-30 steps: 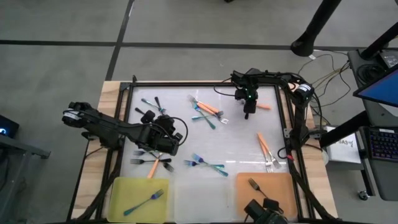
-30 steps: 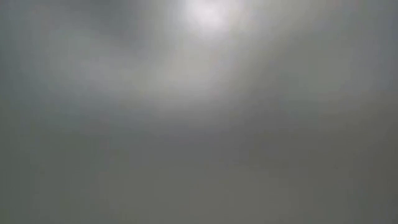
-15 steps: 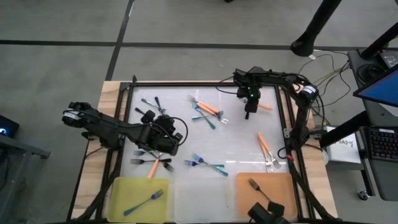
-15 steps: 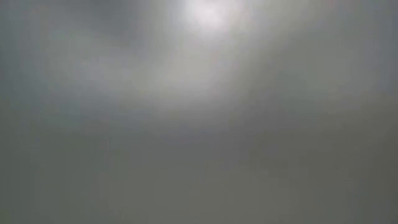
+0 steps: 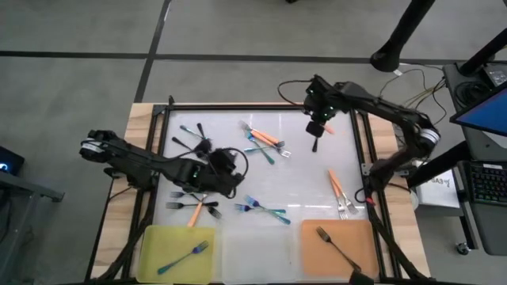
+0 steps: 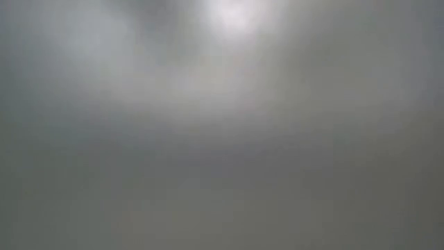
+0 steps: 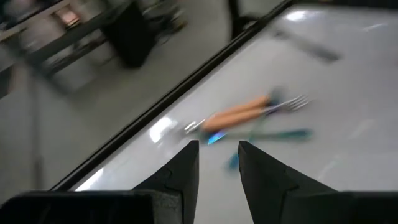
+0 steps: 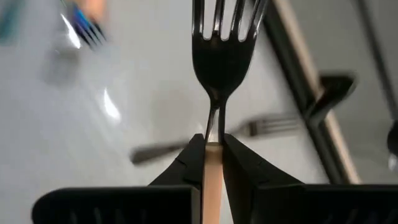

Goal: Sort silverware by color (type)
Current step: Put the orange fork into the transparent bin

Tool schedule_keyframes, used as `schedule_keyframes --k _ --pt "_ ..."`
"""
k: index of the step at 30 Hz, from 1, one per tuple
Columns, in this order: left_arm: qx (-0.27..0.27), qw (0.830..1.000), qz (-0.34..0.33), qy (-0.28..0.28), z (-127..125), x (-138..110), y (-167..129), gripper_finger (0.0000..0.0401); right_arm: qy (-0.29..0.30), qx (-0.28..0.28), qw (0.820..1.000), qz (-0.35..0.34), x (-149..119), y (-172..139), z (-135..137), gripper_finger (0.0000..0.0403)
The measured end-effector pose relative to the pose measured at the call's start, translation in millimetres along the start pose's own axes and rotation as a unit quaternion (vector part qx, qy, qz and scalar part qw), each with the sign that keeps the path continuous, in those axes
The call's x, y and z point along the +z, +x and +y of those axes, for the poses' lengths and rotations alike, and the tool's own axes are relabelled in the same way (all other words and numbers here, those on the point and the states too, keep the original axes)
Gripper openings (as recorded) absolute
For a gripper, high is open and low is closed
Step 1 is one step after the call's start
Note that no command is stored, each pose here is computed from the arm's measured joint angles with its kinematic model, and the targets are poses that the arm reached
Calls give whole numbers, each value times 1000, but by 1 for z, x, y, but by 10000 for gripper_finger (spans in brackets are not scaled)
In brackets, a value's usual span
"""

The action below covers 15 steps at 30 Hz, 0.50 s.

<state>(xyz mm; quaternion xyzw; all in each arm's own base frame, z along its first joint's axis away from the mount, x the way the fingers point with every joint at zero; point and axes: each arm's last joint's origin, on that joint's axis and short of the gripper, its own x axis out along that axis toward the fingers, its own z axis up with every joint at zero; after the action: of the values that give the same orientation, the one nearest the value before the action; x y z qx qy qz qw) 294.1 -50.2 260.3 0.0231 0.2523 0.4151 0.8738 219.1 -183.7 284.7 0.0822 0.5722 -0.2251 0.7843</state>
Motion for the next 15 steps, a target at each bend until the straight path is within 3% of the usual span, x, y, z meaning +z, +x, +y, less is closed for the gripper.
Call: schedule_keyframes --k 6,12,15 --pt "-90 990 -106 29 -15 27 2 94 -13 6 991 -130 7 -44 36 23" --pt "-173 966 -192 7 -12 37 13 94 -58 30 969 -239 16 -67 79 23" --pt "-176 956 -234 -28 -5 37 21 94 -87 11 960 -265 19 -68 99 23"
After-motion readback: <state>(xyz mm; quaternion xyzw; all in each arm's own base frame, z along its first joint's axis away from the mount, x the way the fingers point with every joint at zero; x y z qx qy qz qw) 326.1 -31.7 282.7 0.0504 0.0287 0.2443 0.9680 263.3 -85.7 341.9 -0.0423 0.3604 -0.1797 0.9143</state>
